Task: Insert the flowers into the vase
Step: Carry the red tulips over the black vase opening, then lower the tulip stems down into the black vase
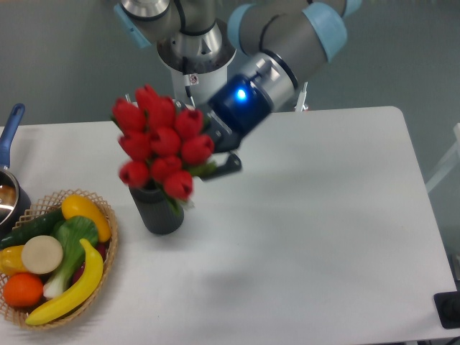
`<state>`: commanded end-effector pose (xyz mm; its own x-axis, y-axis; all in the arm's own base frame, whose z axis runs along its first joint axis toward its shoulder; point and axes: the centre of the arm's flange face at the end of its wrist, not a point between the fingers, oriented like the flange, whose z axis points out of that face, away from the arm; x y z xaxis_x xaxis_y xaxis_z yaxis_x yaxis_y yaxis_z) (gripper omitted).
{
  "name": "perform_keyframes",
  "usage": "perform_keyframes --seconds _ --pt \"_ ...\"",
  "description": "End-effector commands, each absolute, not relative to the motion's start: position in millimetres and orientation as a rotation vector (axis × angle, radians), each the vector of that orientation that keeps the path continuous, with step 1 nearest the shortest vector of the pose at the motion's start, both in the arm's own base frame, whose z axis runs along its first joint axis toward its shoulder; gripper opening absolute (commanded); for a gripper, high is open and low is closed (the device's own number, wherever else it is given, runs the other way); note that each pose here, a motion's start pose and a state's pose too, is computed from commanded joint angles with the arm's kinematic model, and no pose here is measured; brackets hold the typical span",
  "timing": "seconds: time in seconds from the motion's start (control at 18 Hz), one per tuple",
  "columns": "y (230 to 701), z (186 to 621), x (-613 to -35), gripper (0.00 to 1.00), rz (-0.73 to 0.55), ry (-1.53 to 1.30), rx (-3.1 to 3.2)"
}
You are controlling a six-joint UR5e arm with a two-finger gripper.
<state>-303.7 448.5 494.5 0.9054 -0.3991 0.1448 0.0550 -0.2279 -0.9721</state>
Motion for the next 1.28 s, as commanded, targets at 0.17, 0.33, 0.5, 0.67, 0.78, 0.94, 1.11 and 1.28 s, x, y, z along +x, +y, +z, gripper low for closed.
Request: perform_keyframes --seconds 0.17,0.33,0.5,0.67,0.78,0.94,1.11,1.28 --pt "436 488 -282 0.06 -0.449 0.254 -1.747" --pt "428 476 -268 0.07 -0.451 0.277 -1.727" --pt "420 441 -254 0.08 -0.45 0.306 -1.718" --pt "419 429 -252 0.08 -0.451 0.312 -1.719" --pt "419 425 -254 0.08 -0.448 0.312 -1.719" --pt "413 415 -259 0.09 -0.431 0.309 -1.719" --pt "409 396 -254 0.11 -0.435 0.312 -1.722" --pt "408 364 -250 0.14 -0.438 0.331 -1.725"
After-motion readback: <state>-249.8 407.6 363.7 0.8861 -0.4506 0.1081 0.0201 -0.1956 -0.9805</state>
